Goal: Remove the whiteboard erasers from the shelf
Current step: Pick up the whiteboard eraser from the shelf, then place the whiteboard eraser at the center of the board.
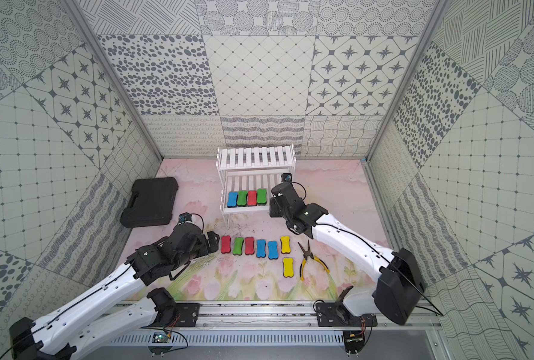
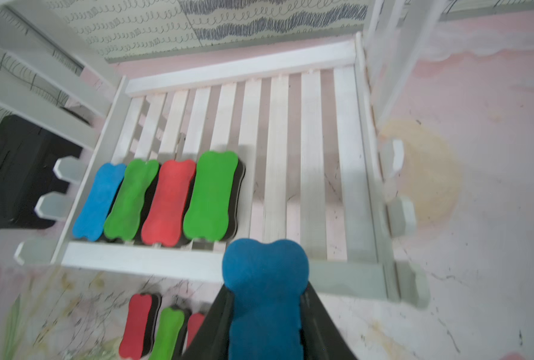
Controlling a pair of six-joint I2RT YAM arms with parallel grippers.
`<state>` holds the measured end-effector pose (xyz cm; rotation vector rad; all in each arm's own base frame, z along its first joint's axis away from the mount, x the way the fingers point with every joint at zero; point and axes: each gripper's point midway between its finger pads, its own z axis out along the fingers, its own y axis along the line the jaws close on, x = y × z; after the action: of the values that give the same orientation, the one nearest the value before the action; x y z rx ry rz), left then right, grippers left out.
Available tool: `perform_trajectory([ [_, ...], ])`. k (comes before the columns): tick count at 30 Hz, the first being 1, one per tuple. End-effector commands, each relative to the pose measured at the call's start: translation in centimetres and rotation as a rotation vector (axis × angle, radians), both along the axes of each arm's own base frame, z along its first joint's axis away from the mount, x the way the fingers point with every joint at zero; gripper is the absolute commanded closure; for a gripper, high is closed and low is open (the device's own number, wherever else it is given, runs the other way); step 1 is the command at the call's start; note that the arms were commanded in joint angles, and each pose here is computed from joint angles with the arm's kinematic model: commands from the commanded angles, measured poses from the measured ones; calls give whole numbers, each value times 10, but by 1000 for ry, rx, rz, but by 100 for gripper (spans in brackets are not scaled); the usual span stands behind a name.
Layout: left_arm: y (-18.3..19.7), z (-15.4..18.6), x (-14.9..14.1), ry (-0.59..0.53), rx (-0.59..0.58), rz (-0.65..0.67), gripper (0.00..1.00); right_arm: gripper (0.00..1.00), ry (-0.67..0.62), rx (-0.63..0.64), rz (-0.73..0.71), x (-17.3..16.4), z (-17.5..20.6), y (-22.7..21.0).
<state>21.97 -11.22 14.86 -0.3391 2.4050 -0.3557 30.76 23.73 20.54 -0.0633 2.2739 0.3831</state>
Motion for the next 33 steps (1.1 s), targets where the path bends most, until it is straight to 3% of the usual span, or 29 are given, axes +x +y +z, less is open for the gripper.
perform_trajectory([
  [1,5,1,-3,2,6,6,1,73,83,45,-45,-42,-36,-4],
  [7,5,5,-5,2,1,-1,1,74,250,91,-15,-116,-97,4],
  [13,4,11,-5,-4,2,-10,1,74,369,9,59,-162,-131,19],
  [23,7,8,-9,5,1,-2,0,74,414,-68,65,-164,-153,21],
  [33,10,8,-11,2,4,-1,1,73,359,-130,18,-132,-164,21],
])
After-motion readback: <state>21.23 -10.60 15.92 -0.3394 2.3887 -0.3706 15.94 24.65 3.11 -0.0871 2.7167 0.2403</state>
